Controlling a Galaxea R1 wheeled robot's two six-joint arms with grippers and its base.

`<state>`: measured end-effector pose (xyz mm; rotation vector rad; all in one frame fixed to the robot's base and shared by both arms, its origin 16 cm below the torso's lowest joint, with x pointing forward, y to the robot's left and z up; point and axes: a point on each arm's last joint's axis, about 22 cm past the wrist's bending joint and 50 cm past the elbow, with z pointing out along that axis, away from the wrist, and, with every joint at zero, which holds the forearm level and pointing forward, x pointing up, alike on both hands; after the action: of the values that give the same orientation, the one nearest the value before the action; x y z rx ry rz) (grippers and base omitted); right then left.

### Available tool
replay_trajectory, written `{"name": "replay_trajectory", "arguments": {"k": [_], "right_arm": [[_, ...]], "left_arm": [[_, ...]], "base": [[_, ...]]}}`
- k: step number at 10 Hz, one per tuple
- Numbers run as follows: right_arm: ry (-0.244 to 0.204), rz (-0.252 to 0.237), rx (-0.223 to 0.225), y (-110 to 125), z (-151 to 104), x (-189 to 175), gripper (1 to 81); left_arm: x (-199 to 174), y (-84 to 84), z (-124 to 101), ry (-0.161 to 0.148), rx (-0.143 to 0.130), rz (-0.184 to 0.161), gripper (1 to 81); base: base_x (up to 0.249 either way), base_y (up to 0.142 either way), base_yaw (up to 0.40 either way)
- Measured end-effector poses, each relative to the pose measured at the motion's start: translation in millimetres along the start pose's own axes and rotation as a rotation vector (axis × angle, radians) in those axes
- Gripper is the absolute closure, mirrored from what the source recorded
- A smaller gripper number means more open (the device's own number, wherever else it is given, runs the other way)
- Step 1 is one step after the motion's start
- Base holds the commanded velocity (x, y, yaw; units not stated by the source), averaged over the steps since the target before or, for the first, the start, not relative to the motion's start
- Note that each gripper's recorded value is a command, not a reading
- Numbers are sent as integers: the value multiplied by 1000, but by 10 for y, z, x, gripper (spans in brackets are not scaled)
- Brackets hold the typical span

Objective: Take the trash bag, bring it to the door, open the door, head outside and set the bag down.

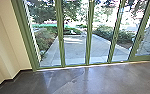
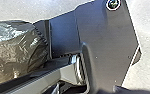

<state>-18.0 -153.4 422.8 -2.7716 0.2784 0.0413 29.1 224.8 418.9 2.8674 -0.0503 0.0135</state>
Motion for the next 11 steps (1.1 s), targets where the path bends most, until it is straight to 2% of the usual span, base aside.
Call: {"name": "replay_trajectory", "arguments": {"k": [11], "right_arm": [[-4,1,0,-5,2,-42,10]], "left_arm": [[-23,-3,0,-3,0,0,811]], "base": [[0,0,-302]]}}
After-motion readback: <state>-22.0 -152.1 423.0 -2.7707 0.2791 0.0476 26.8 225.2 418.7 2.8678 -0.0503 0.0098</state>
